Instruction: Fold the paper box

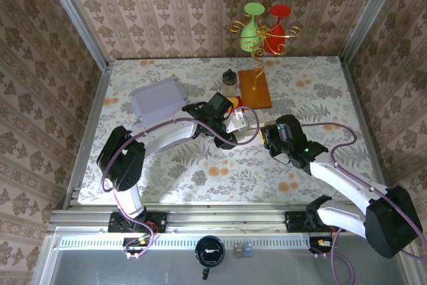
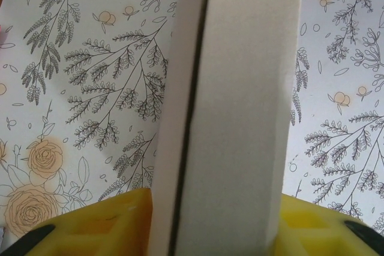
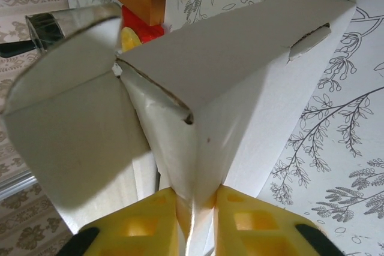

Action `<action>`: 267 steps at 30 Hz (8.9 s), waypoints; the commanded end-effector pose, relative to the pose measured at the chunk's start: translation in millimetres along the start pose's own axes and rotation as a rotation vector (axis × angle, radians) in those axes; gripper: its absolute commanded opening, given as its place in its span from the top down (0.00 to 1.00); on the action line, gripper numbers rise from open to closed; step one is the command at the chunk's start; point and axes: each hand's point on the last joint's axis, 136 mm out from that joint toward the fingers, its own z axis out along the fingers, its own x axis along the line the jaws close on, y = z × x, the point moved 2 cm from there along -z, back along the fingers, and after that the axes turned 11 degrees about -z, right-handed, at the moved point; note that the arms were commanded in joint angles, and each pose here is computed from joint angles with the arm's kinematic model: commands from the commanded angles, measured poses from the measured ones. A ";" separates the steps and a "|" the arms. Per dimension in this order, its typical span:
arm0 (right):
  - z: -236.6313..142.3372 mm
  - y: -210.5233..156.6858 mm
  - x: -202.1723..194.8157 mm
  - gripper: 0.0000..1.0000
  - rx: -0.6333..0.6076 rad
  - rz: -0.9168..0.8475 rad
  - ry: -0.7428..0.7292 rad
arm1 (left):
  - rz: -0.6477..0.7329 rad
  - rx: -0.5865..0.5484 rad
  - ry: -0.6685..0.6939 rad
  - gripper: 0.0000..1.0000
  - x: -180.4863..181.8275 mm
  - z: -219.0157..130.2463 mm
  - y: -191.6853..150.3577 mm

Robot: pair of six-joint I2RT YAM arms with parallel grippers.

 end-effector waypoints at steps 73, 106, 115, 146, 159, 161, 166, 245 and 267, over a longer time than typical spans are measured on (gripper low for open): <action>-25.8 13.5 34.0 0.79 0.462 -1.413 -0.091 | 0.127 0.101 -0.124 0.66 -7.1 -34.6 -45.6; -18.6 4.6 21.2 1.00 0.368 -1.395 -0.181 | 0.067 0.074 -0.102 0.68 1.1 -32.3 -39.9; -25.9 5.3 12.9 1.00 0.265 -1.377 -0.198 | 0.053 0.069 -0.085 0.68 5.6 -33.0 -38.4; -27.9 -0.6 -0.2 1.00 0.079 -1.425 -0.292 | -0.054 -0.029 0.010 0.48 14.2 -41.0 -27.6; -27.7 -8.6 1.7 1.00 0.027 -1.396 -0.316 | -0.143 -0.166 0.040 0.40 12.7 -67.0 -12.4; -27.5 -9.0 3.3 1.00 0.019 -1.394 -0.318 | -0.180 -0.199 0.047 0.40 14.0 -74.6 -7.3; -28.0 -8.2 5.1 1.00 0.008 -1.391 -0.332 | -0.303 -0.315 0.064 0.47 15.2 -104.6 2.9; -22.3 -17.0 8.9 1.00 0.042 -1.365 -0.310 | -0.750 0.100 0.003 0.94 19.3 -97.6 -36.4; -19.7 -22.4 11.6 1.00 0.044 -1.374 -0.303 | -1.077 0.233 -0.060 0.95 14.8 -95.1 -27.3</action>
